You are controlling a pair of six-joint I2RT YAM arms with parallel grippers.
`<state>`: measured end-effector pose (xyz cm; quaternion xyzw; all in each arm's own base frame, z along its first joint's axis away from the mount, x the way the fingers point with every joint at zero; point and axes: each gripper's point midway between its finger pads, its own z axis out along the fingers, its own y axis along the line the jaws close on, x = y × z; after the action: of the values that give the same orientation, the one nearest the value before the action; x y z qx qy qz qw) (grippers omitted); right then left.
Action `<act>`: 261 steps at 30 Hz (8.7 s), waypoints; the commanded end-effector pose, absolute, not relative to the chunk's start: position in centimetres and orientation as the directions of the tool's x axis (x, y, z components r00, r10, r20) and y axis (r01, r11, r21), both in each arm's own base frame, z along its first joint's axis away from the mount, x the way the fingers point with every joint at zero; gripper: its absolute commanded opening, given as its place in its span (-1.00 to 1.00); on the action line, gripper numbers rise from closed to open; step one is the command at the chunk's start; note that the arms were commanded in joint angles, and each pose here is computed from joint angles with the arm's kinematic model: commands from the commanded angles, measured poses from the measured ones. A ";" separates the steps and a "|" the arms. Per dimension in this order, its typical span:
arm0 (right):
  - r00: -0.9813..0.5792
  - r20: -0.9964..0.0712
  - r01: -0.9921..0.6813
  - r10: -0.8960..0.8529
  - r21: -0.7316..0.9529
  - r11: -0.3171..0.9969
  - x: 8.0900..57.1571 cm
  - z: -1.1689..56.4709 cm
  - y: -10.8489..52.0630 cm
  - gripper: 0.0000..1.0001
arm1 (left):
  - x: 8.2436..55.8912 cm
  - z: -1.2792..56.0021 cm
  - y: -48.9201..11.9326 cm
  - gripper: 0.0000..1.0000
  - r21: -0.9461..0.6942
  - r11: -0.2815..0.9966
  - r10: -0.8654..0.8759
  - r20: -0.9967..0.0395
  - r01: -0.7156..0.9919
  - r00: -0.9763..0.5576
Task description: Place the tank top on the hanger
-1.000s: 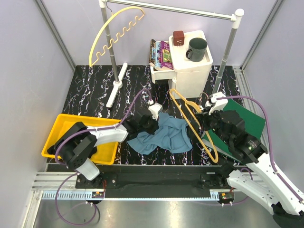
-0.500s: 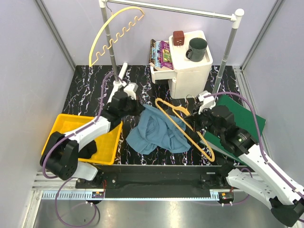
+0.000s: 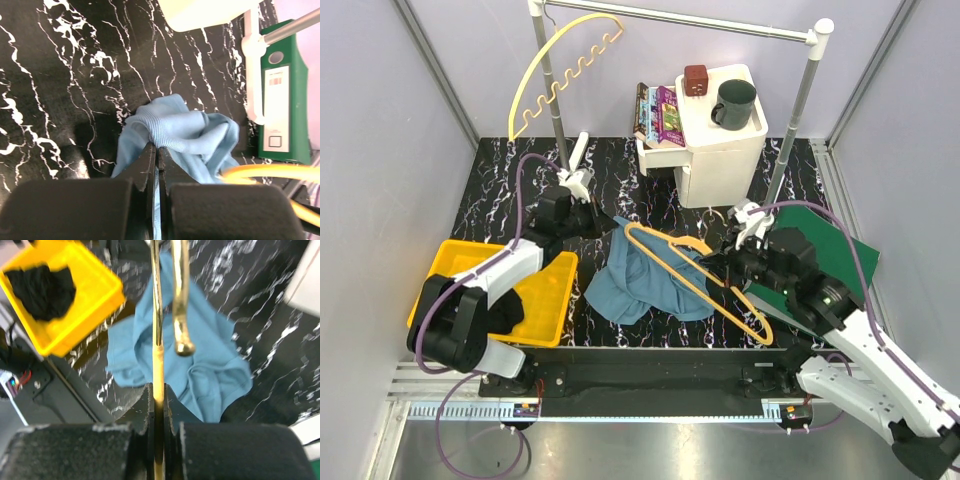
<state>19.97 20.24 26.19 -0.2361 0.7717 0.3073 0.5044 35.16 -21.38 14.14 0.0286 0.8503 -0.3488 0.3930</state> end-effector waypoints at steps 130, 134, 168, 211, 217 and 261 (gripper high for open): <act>-0.369 -0.902 -0.925 -0.226 0.332 0.185 17.9 25.0 29.7 -0.19 | 15.1 23.0 -29.8 -1.00 -0.338 -0.120 0.269 -0.916 0.934 -0.297; -0.369 -0.897 -0.893 -0.244 0.270 0.359 20.2 23.8 28.1 0.46 | 16.3 22.5 -29.6 -1.00 -0.308 -0.035 0.274 -0.918 0.951 -0.287; -0.580 -0.784 -0.670 -0.220 0.307 0.676 20.1 12.4 26.8 0.54 | 28.0 20.7 -20.1 -1.00 -0.224 0.790 0.021 -0.921 0.571 -0.390; -0.582 -0.694 -0.755 -0.424 0.267 0.599 18.7 4.6 33.1 -0.06 | 27.3 20.4 -21.5 -1.00 -0.282 0.737 0.015 -0.902 0.615 -0.432; -0.612 -0.662 -0.734 -0.432 0.272 0.622 18.7 3.5 33.0 -0.54 | 27.0 20.9 -21.6 -1.00 -0.285 0.726 0.001 -0.910 0.626 -0.416; -0.577 -0.763 -0.225 0.290 0.490 0.842 39.3 18.8 16.3 -1.00 | 22.1 25.2 -23.6 -1.00 -0.186 0.559 -0.017 -0.977 0.808 -0.214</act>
<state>36.70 16.45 14.70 0.0317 0.8724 0.2676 0.4077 22.52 -22.83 23.26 0.2653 0.7214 -0.3557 0.5316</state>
